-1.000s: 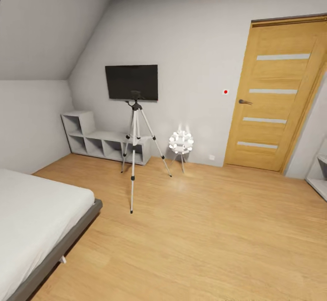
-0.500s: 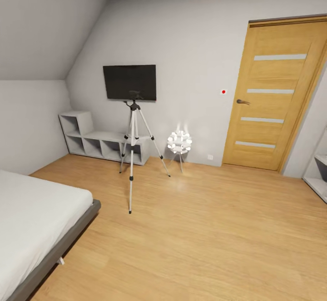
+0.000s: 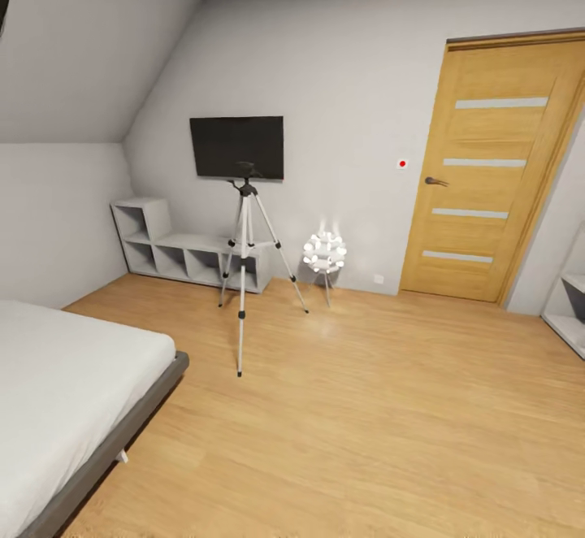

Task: Attach the digital camera to the camera tripod in the bedroom.

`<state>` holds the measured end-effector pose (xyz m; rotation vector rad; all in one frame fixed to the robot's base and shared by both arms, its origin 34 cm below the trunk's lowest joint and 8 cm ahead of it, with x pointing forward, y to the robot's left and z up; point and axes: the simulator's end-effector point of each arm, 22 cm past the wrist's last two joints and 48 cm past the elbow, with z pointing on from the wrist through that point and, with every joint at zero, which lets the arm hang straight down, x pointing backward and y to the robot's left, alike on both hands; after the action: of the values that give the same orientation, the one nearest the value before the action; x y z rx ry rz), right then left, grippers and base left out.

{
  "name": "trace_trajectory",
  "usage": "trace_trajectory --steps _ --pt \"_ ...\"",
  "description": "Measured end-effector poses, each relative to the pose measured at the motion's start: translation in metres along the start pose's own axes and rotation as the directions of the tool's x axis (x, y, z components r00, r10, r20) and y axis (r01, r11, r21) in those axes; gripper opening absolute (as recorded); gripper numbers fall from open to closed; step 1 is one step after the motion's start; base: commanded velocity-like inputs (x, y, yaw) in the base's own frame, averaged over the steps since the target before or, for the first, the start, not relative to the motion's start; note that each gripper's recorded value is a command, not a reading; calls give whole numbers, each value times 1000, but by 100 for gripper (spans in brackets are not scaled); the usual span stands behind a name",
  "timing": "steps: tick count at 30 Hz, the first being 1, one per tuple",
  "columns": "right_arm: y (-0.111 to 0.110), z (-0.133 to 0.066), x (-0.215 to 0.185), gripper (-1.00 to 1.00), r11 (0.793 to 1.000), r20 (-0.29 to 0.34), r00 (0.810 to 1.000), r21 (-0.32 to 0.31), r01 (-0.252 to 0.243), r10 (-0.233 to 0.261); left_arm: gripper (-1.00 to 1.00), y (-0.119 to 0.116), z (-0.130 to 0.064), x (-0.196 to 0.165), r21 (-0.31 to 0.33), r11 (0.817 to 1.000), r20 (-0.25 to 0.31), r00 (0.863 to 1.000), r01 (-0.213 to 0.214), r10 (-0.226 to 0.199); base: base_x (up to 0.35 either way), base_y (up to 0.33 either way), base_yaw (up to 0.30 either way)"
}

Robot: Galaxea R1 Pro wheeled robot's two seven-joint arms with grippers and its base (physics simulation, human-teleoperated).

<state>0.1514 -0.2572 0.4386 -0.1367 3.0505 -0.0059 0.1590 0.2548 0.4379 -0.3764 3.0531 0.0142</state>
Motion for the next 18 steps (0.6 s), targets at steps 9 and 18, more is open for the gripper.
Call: trace_trajectory --steps 9,18 --pt "0 0 0 100 1000 1 1000 0 0 0 100 0 0 0 0 1000 0 1000 0 0 -223 226 0" --pt "-1 0 0 100 1000 2 1000 1 0 0 100 0 0 0 0 1000 0 1000 -1 1 -72 73 0"
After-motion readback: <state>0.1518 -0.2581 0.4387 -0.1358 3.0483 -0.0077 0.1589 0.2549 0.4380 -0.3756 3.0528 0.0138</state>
